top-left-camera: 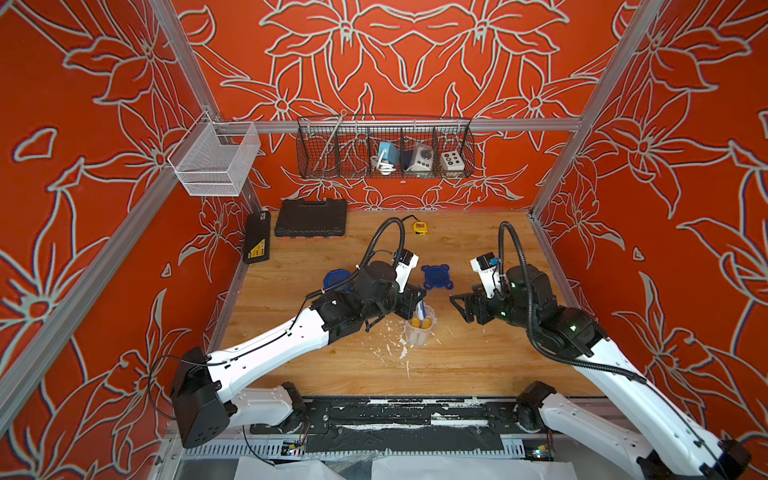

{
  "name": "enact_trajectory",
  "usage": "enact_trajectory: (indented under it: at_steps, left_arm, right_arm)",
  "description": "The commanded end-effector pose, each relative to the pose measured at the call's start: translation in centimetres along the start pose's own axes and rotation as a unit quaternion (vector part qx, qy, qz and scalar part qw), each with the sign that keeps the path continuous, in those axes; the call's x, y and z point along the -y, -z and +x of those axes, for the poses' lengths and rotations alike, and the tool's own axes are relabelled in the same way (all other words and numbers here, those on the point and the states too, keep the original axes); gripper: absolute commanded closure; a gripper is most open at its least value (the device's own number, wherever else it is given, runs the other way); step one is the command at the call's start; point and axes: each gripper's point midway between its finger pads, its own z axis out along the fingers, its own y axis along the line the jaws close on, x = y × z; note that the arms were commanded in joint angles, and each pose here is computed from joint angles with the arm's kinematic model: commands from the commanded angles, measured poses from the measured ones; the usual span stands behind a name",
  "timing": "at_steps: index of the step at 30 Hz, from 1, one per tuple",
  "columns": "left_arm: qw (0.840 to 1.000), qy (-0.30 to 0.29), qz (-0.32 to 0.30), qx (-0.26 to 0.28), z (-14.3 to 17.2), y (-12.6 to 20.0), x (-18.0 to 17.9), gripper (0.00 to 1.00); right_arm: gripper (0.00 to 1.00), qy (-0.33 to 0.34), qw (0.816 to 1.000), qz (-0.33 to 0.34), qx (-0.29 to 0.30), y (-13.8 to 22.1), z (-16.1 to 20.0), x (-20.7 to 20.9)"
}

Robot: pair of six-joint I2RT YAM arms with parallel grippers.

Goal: Pack away toiletry kits
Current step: Place the toiletry item into the container.

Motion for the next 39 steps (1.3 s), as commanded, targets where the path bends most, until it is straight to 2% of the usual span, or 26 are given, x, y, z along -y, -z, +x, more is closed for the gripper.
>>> enact_trajectory:
  at_steps: [1, 11, 21, 28, 31, 33, 39]
  left_arm:
    - [0.997, -0.044, -0.036, 0.044, -1.6, -0.7, -0.8, 1.0]
    - [0.993, -0.075, -0.074, 0.061, -1.0, -2.2, -2.3, 1.0]
    - [0.992, -0.092, -0.074, 0.039, 2.1, -3.3, -2.1, 1.0]
    - [0.992, -0.089, -0.084, 0.035, 3.9, -4.0, -2.7, 0.99]
    - [0.992, -0.088, -0.085, 0.028, 4.8, -4.4, -2.8, 0.93]
    - [0.992, -0.091, -0.085, 0.021, 5.2, -4.6, -2.8, 0.86]
    - [0.993, -0.092, -0.075, 0.019, 4.6, -4.0, -2.0, 0.49]
  right_arm:
    - [0.18, -0.031, 0.999, 0.04, -0.005, 0.9, -0.3, 1.2]
    - [0.16, -0.085, 0.994, 0.062, 0.003, 2.2, 0.5, 2.0]
    - [0.16, -0.085, 0.993, 0.085, 0.015, 3.7, -0.1, 2.6]
    - [0.16, -0.082, 0.992, 0.1, -0.006, 3.5, 0.3, 3.1]
    - [0.16, -0.076, 0.991, 0.108, -0.013, 3.4, 0.2, 3.3]
    - [0.16, -0.075, 0.991, 0.114, -0.016, 3.2, 0.2, 3.5]
    - [0.16, -0.07, 0.989, 0.127, -0.032, 2.3, 0.6, 4.2]
